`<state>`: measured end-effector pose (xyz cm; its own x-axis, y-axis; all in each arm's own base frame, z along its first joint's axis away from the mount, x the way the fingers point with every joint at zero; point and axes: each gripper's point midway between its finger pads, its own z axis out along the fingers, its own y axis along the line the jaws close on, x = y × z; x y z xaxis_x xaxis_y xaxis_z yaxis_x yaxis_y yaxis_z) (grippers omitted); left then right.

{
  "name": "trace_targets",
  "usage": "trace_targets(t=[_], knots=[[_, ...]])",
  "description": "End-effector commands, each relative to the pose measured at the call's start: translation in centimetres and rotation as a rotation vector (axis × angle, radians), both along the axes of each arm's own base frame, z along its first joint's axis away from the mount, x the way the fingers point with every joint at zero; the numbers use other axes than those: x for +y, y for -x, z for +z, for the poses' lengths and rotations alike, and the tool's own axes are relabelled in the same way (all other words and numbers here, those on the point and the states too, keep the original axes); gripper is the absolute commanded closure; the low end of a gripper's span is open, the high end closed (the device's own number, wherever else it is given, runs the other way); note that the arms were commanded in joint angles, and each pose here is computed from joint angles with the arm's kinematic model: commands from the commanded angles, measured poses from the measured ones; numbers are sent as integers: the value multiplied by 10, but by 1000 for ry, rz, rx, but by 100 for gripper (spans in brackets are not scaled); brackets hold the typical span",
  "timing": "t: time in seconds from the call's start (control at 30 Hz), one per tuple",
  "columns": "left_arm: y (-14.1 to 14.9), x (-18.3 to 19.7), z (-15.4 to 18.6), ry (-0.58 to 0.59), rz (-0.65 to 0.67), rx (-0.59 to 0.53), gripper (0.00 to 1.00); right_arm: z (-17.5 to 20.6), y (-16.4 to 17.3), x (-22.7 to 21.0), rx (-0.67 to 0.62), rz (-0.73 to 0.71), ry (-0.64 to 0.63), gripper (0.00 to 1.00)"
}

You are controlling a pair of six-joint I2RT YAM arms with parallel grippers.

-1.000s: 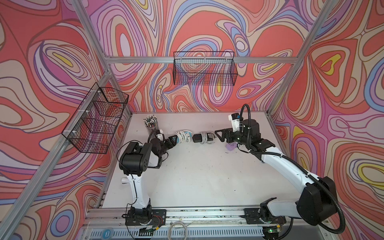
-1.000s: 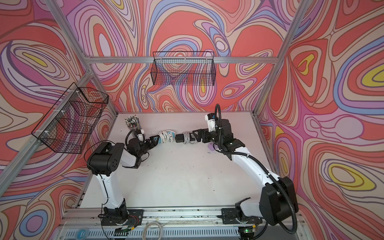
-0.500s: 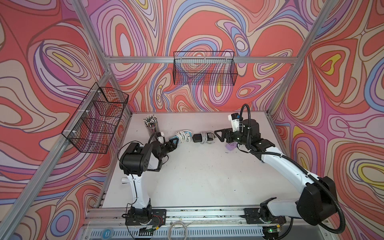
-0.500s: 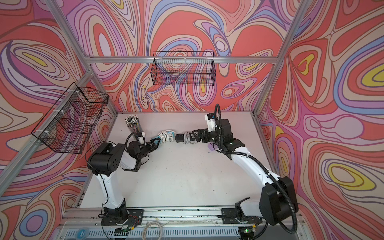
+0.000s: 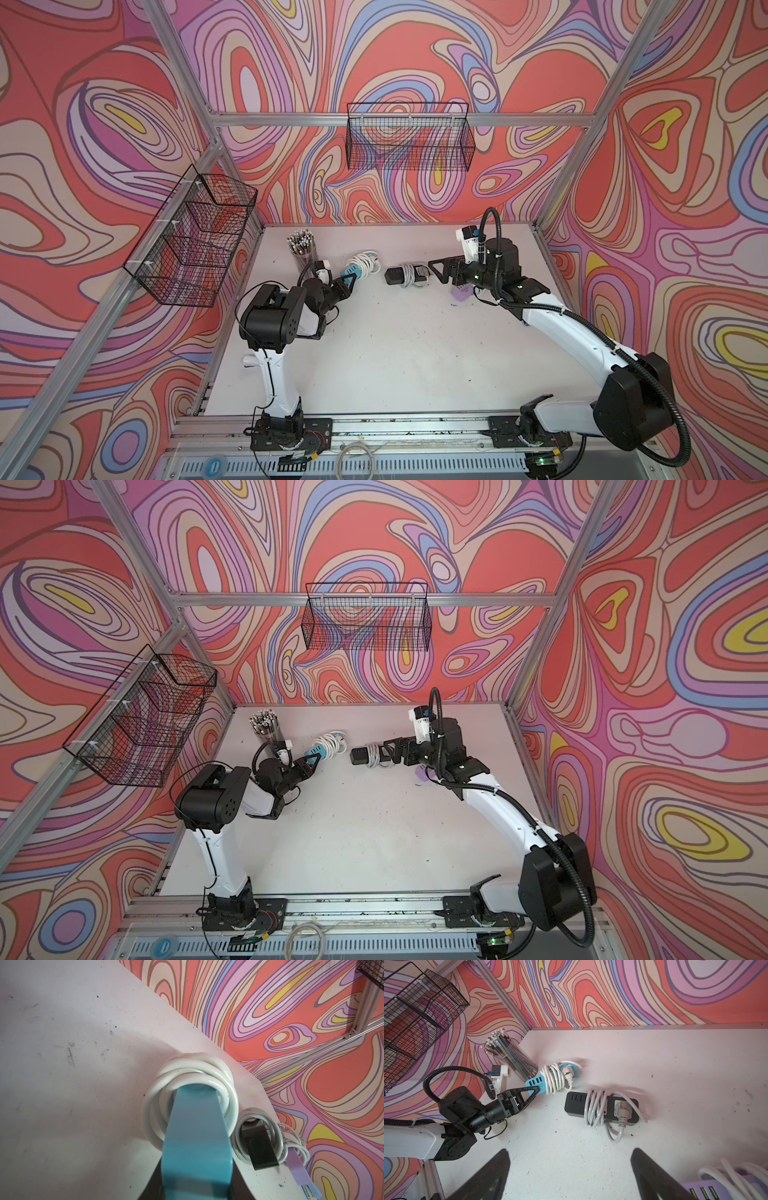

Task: Unwrap the cord wrapped around the power strip
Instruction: Pick up the power strip from the center of the board.

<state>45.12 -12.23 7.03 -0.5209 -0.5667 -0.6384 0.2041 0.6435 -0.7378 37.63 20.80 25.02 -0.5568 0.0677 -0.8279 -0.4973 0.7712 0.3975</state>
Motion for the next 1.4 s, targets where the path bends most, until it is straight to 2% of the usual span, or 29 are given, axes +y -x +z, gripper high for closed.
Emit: trace_targets(t=[0.0, 0.13, 0.3, 0.4, 0.5, 0.67, 0.87, 0.93, 1.03, 1.2, 1.37], knots=[[-6, -3, 33, 15, -17, -64, 100, 17, -2, 6, -36, 20, -17, 5], [-5, -6, 55, 4, -43, -83, 100, 20, -4, 9, -49, 34, 3, 5], [1, -14, 102, -7, -106, -130, 100, 26, -10, 9, -71, 38, 62, 6], [5, -20, 137, -16, -149, -178, 100, 33, -15, 6, -107, 20, 100, 6], [8, -29, 177, 27, -193, -256, 100, 41, -17, 6, -120, 24, 136, 6], [9, -65, 253, 92, -380, -378, 100, 64, -17, 14, -160, 46, 171, 11], [24, -104, 324, -94, -534, -451, 100, 92, -9, 24, -218, 63, 200, 12], [32, -109, 333, -153, -569, -465, 100, 97, -6, 27, -240, 59, 216, 12], [39, -107, 323, -212, -579, -477, 100, 102, -2, 28, -288, 48, 215, 12], [47, -102, 317, -172, -532, -512, 100, 111, 11, 19, -332, 20, 230, 13], [55, -96, 327, -201, -500, -536, 100, 121, 19, 13, -356, 9, 224, 15]])
